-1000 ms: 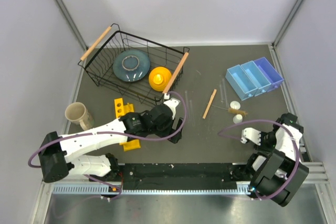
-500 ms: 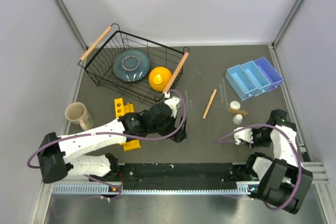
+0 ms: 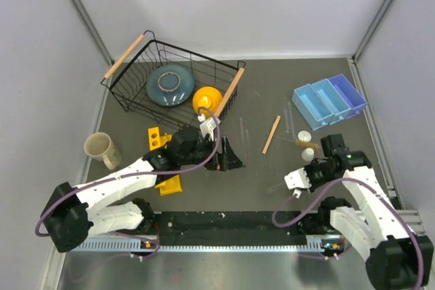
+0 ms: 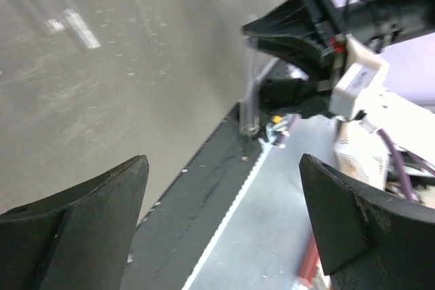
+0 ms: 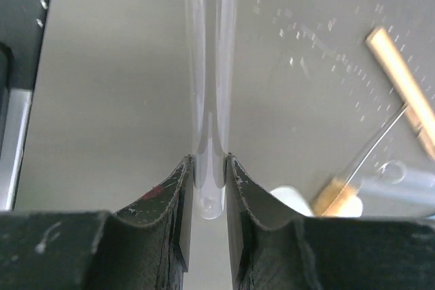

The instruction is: Organize the chemistry lab equipment

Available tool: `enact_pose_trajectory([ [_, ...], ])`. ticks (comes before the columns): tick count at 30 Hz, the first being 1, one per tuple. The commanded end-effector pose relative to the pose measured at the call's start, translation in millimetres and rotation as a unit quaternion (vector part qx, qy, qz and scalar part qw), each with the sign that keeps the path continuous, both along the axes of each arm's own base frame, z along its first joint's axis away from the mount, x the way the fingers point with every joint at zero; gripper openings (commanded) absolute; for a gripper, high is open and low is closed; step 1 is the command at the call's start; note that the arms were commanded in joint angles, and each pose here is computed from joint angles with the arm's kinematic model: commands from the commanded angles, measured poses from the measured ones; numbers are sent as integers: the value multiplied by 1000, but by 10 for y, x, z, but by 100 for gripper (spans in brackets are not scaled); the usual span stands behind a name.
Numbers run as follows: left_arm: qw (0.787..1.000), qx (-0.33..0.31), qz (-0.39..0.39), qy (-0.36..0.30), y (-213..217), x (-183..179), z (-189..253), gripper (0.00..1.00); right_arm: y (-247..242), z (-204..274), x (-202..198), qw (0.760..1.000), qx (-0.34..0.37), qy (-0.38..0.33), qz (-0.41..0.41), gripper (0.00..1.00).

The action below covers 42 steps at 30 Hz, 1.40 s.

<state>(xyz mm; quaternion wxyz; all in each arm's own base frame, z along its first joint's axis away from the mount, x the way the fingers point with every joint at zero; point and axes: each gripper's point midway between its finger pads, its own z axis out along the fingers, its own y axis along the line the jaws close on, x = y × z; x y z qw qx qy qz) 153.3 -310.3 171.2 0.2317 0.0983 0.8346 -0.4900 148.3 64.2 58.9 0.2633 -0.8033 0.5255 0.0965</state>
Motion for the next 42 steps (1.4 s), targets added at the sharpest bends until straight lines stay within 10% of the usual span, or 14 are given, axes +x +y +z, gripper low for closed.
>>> enact_pose_trajectory([
  [1, 989, -103, -99, 25, -289, -210, 477, 98, 412, 289, -62, 998, 48, -1, 37, 17],
  [23, 974, -39, -179, 131, -856, -447, 153, 87, 773, 760, 78, 994, 61, -22, 83, 19],
  [39, 965, 2, -212, 152, -1006, -593, -30, 47, 807, 723, 39, 994, 61, -13, 92, 20],
  [42, 964, 3, -217, 152, -1030, -618, -23, 28, 813, 719, 27, 994, 63, -11, 93, 20],
])
